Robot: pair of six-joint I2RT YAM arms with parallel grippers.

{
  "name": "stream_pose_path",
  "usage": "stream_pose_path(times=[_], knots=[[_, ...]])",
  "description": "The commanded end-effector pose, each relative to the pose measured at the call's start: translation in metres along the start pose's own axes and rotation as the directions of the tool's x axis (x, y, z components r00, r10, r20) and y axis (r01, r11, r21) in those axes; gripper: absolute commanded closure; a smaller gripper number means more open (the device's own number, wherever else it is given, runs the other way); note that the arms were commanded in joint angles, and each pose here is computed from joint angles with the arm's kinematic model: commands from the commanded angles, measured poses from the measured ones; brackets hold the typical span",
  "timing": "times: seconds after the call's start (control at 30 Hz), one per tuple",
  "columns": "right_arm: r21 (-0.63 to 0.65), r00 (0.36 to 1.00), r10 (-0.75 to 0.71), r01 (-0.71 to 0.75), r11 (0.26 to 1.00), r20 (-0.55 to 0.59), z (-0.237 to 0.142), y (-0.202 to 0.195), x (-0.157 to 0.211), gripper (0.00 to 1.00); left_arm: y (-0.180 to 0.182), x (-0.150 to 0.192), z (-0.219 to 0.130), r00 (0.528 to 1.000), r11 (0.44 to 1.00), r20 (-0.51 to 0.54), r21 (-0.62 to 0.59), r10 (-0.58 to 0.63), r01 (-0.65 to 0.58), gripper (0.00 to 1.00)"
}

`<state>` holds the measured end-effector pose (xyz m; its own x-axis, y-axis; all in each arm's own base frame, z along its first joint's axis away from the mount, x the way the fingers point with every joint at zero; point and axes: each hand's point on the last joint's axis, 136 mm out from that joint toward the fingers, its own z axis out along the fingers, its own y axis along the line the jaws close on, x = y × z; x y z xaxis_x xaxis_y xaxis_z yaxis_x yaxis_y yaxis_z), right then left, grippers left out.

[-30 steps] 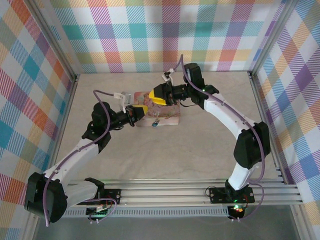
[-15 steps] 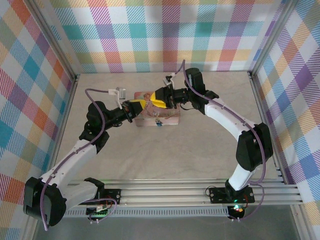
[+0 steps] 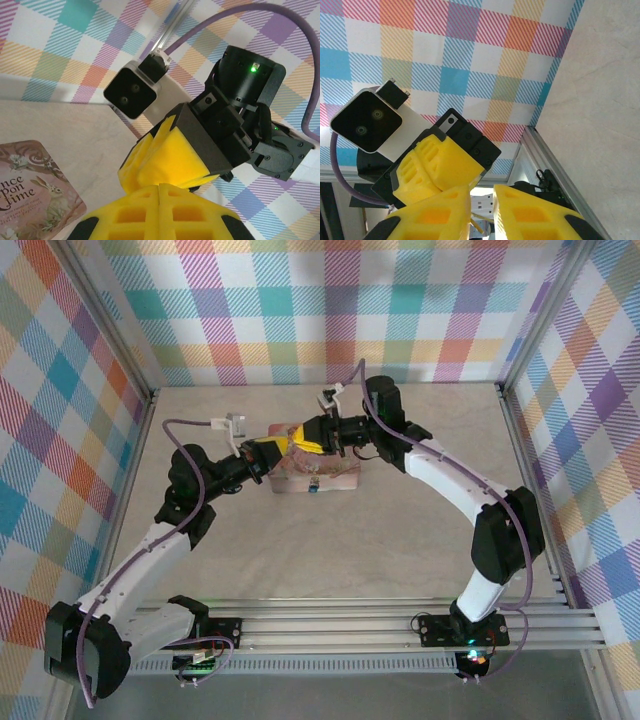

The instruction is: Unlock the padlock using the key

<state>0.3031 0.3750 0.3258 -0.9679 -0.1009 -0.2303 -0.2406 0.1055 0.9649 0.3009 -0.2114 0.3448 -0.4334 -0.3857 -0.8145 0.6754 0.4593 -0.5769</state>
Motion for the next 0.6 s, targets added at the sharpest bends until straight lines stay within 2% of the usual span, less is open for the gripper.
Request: stream_pose_path(times=[0.0, 0.07, 0.2, 0.57], knots=[[-0.050, 0.998, -0.033, 0.030, 0.998, -0.048, 0.005, 0.019, 0.016, 0.68, 0.003, -0.010, -0.005, 0.999, 0.999, 0.046, -0.031, 0.005, -0.003, 1.00], [-0.053, 0.999, -0.027, 0.025, 0.998, -0.036, 0.005, 0.019, 0.014, 0.65, 0.005, -0.010, -0.005, 0.999, 0.999, 0.046, -0.040, 0.001, 0.001, 1.00], [-0.074, 0.999, -0.037, 0.035, 0.997, -0.017, 0.006, 0.025, 0.008, 0.68, 0.008, -0.009, -0.004, 0.999, 0.999, 0.049, -0.047, 0.001, 0.001, 1.00], [-0.110, 0.998, -0.021, 0.015, 0.994, -0.056, 0.018, 0.039, 0.010, 0.68, 0.014, -0.010, -0.003, 0.998, 0.998, 0.064, -0.069, -0.010, 0.015, 1.00]])
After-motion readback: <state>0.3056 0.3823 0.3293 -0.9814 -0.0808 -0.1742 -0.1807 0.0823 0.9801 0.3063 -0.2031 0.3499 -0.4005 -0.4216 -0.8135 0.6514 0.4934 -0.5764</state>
